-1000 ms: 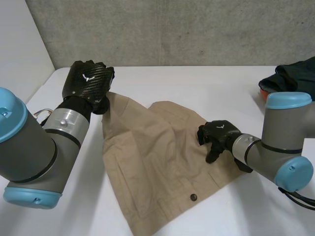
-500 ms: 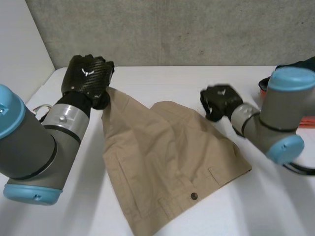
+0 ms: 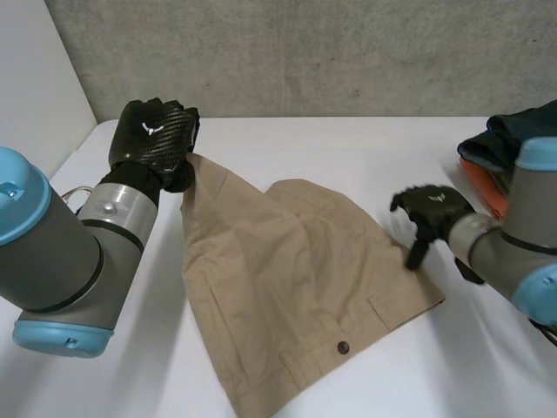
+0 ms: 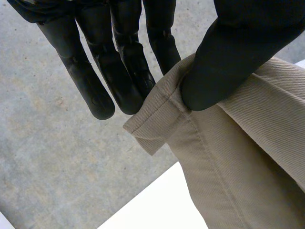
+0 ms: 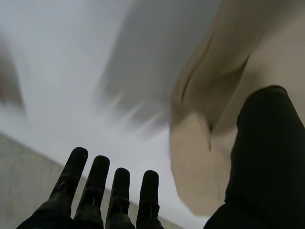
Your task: Fold the laundry.
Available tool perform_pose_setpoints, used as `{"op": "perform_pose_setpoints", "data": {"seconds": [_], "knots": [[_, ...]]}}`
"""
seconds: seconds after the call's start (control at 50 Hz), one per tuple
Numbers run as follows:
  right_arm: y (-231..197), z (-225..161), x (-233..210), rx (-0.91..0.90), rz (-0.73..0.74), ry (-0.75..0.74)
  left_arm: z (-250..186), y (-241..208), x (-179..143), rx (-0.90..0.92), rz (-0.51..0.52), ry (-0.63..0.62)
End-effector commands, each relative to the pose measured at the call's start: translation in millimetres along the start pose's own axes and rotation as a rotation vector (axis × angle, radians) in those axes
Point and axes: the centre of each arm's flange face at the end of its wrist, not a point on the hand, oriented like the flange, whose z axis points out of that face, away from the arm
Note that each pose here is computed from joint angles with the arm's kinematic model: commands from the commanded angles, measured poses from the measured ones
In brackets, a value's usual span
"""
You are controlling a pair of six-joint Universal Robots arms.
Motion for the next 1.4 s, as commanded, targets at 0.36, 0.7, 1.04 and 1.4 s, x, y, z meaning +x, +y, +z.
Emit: {"op": "perform_pose_setpoints", "data": {"seconds": [0.36, 0.7, 1.04, 1.4], "knots": [[33, 15, -2, -0.007, 0.026, -0.141, -2, 5, 2, -0.014, 0.001, 0.008], [-3, 36, 11, 0.117, 0.003, -0.105, 0, 3, 0, -0.005, 0.001, 0.000], [-74, 63, -3, 0.347, 0.060, -0.144, 6, -3, -14, 0.031, -0.033, -0.078], [-6, 3, 18, 0.233, 0.292, -0.606, 3, 4, -10, 0.006, -0.033, -0.065]]}}
